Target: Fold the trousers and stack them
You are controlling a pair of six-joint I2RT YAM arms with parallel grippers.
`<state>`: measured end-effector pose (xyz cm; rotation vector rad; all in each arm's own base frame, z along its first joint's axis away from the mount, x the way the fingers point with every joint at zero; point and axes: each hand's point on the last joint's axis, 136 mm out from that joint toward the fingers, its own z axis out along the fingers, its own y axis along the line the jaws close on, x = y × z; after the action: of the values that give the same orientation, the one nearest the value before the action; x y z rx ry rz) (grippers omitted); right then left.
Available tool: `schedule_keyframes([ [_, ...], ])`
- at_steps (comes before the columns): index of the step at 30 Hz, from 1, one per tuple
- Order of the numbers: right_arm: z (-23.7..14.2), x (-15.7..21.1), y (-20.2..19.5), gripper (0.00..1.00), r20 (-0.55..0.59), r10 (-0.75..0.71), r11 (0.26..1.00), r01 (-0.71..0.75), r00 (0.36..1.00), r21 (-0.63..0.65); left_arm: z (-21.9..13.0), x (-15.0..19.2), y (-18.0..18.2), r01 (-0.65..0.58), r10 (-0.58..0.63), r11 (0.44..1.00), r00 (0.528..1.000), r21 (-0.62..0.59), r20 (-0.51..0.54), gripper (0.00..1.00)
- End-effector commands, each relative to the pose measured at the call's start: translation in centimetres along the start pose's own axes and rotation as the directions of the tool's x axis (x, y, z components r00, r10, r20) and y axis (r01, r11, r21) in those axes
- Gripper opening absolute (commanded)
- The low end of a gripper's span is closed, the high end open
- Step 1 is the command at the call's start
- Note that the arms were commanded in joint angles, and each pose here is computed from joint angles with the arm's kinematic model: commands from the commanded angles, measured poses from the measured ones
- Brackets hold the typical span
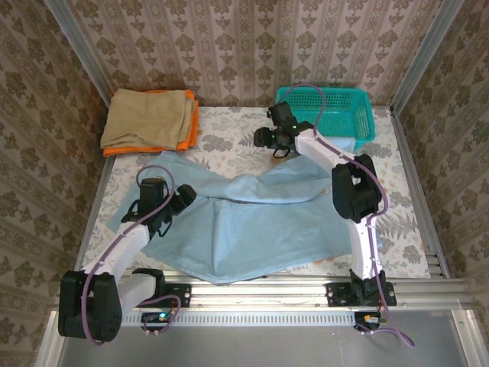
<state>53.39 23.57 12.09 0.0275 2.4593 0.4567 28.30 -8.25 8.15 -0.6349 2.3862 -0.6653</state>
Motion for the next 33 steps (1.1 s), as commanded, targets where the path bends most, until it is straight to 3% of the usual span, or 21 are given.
schedule_keyframes([
  [1,-0.2,-2.2,-3.3,0.6,0.04,-0.006,0.99,0.0,0.999,0.14,0.1,0.4,0.4,-0.007,0.007,1.0,1.0,0.011,-0.013,0.89],
  [5,-0.1,-3.0,-7.1,0.6,0.023,0.052,0.97,-0.056,0.998,0.238,0.2,0.3,0.6,-0.002,0.002,1.0,1.0,0.011,-0.013,0.89],
  [10,-2.5,-4.6,-3.8,0.62,0.043,0.016,0.996,-0.019,0.999,0.086,0.4,-0.2,0.5,-0.004,0.004,1.0,1.0,0.011,-0.007,0.89],
  [13,-6.2,-6.3,-1.3,0.63,0.089,0.007,1.0,-0.006,0.996,-0.002,0.6,-0.3,0.4,-0.001,0.002,1.0,1.0,0.011,-0.014,0.89],
  [17,-12.5,-7.6,-1.2,0.65,0.201,0.024,1.0,-0.024,0.979,-0.003,0.4,-0.4,0.4,0.002,-0.002,1.0,1.0,0.016,-0.004,0.89],
  [20,-16.2,-6.3,-4.4,0.66,0.253,0.065,0.993,-0.088,0.965,0.082,0.2,-0.5,0.5,0.0,0.0,1.0,1.0,0.013,0.006,0.89],
  [25,-19.5,-1.7,-14.5,0.66,0.321,0.236,0.915,-0.321,0.917,0.245,0.3,-0.7,0.8,0.001,-0.001,1.0,1.0,0.012,0.01,0.89],
  [28,-20.1,1.2,-19.8,0.66,0.34,0.346,0.854,-0.443,0.875,0.272,0.4,-0.9,0.5,0.007,-0.007,1.0,1.0,0.028,0.01,0.89],
  [33,-18.5,3.3,-24.0,0.65,0.297,0.443,0.811,-0.519,0.846,0.268,0.4,-1.2,0.1,0.01,-0.011,0.999,1.0,0.046,0.011,0.89],
])
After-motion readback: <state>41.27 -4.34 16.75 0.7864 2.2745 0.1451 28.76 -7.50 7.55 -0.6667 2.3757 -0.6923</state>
